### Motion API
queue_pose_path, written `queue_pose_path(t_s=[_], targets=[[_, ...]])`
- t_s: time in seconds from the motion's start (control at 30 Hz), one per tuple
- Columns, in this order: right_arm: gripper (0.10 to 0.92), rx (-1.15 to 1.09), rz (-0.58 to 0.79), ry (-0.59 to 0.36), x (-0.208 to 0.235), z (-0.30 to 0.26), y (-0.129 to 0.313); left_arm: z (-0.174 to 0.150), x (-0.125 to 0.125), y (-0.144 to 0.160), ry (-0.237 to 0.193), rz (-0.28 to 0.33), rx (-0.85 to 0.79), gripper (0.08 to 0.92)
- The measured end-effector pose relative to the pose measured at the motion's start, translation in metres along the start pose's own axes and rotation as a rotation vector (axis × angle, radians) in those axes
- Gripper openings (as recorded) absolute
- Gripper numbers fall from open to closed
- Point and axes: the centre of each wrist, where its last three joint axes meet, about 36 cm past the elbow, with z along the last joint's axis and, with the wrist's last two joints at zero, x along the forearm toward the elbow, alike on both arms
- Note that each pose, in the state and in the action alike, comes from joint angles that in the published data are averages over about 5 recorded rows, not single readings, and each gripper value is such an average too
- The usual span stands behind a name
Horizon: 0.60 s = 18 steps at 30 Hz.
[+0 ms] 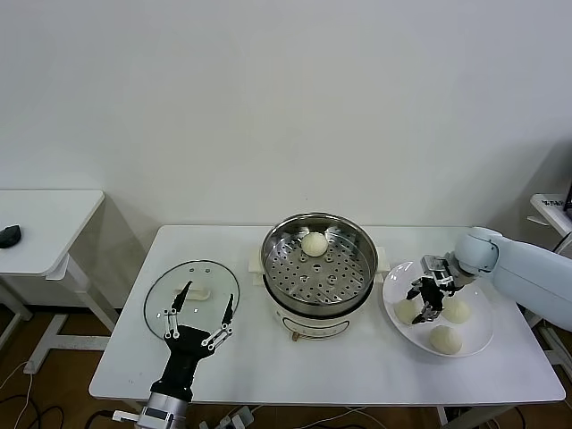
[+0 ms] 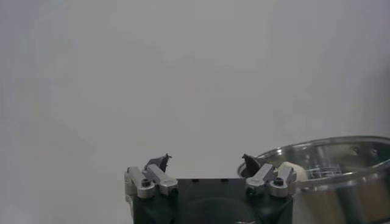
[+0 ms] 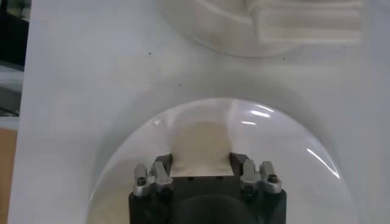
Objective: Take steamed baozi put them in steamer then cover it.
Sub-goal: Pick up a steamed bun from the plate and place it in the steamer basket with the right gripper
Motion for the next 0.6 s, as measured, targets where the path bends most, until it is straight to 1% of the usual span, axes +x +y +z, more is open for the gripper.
queue_pose_path(t_s=[0.13, 0.3, 0.43, 0.6], targets=[[0.653, 0.022, 0.000, 0.002, 0.026, -0.005, -0.009, -0.002, -0.001, -0.001, -0.007, 0.005, 0.001, 0.823], [0.653, 0.067, -0.009, 0.008, 0.075, -0.026, -0.029, -0.005, -0.001, 0.000, -0.014, 0.010, 0.001, 0.823], [0.653, 0.112, -0.012, 0.017, 0.119, -0.052, -0.044, -0.004, -0.001, -0.001, -0.015, 0.016, 0.001, 0.823], [0.653, 0.179, -0.005, 0.024, 0.167, -0.098, -0.059, -0.005, -0.002, -0.002, -0.019, 0.021, 0.004, 0.823]])
